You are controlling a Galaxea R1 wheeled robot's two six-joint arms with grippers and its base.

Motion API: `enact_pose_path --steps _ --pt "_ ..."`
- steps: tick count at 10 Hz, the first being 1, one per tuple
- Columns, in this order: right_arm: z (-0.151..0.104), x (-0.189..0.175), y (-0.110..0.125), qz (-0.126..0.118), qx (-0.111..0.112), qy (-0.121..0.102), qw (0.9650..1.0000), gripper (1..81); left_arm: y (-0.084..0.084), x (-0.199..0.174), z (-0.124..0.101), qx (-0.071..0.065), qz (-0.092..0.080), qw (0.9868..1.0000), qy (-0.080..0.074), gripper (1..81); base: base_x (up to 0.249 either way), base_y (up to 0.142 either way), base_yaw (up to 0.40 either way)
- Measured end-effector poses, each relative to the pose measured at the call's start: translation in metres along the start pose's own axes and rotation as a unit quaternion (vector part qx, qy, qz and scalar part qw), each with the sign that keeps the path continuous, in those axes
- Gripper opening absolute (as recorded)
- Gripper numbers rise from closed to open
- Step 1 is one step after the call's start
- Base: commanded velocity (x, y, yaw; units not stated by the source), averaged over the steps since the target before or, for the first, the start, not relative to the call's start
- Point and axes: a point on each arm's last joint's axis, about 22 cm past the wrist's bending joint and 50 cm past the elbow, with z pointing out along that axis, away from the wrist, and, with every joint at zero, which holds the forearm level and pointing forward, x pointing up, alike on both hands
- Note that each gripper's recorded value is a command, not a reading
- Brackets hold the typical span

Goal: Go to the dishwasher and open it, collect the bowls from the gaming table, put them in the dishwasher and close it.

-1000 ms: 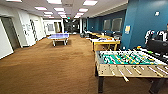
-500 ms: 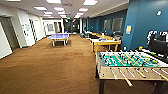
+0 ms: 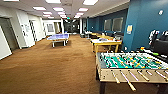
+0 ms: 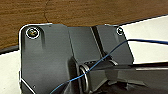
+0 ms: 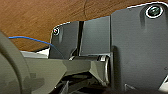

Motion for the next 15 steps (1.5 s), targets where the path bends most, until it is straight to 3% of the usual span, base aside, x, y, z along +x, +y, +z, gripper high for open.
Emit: enact_pose_path --steps 2,5,7,9,10,12,15 --pt "-0.005 -0.014 0.010 0.002 -0.009 -0.011 0.9999 81.1 0.011 -0.017 0.001 -0.007 -0.005 0.9999 -0.010 81.1 0.133 0.000 0.000" --pt "0.002 -0.005 -0.006 0.001 0.004 -0.003 1.0000 81.1 -0.003 -0.011 -0.003 0.003 -0.003 1.0000 -0.005 81.1 0.133 0.000 0.000" --pt "-0.003 -0.008 0.008 -0.003 -0.005 -0.005 1.0000 81.1 0.007 -0.010 0.001 -0.004 -0.004 1.0000 -0.003 81.1 0.132 0.000 0.000" --pt "0.000 -0.020 -0.005 0.000 0.003 -0.010 0.9999 81.1 -0.002 -0.026 -0.005 0.002 -0.007 0.9999 -0.013 81.1 0.132 0.000 0.000" --pt "0.000 -0.018 -0.006 -0.001 0.004 -0.008 1.0000 81.1 -0.003 -0.022 -0.004 0.003 -0.006 0.9999 -0.010 81.1 0.132 0.000 0.000" --pt "-0.004 -0.013 0.007 -0.003 -0.005 -0.006 1.0000 81.1 0.011 -0.016 0.001 -0.007 -0.006 0.9999 -0.005 81.1 0.132 0.000 0.000" --pt "-0.002 -0.013 0.004 -0.003 -0.004 -0.005 1.0000 81.1 0.006 -0.020 -0.001 -0.003 -0.007 0.9999 -0.008 81.1 0.133 0.000 0.000"
